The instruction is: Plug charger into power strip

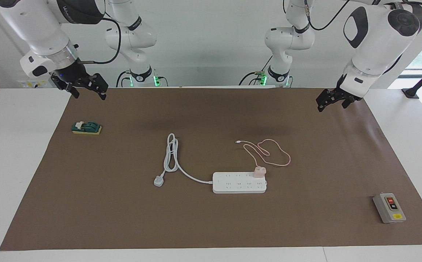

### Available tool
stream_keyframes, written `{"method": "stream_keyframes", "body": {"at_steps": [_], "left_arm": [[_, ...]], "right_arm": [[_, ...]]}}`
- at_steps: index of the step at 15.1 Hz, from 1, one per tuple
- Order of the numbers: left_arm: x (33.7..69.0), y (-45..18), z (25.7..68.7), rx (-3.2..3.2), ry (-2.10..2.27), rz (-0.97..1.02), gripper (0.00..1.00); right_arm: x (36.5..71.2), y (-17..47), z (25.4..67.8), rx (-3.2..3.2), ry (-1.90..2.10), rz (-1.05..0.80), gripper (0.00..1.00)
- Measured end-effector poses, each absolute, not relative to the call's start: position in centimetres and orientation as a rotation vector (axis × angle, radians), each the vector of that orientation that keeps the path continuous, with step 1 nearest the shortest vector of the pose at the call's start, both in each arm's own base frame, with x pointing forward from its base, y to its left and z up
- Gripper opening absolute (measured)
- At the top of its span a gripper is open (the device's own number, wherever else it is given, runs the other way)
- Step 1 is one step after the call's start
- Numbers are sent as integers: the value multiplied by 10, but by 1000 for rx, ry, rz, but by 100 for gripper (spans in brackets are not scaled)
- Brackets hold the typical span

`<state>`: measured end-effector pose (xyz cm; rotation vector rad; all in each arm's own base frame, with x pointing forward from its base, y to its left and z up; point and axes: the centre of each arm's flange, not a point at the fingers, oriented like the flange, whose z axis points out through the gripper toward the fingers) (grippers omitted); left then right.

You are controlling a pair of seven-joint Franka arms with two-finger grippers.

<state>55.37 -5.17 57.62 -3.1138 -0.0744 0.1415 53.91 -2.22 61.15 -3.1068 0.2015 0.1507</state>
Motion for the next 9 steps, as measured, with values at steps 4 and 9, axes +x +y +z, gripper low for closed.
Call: {"method": "stream_keyframes", "body": {"at_steps": [4,9], "left_arm": [[552,-57,580,-3117,-51,120,100],[556,-62,587,-3126,-38,36,100]], "right_arm": [[539,-22,612,-3107,202,151,100],[539,-22,612,-3107,202,151,100]]}}
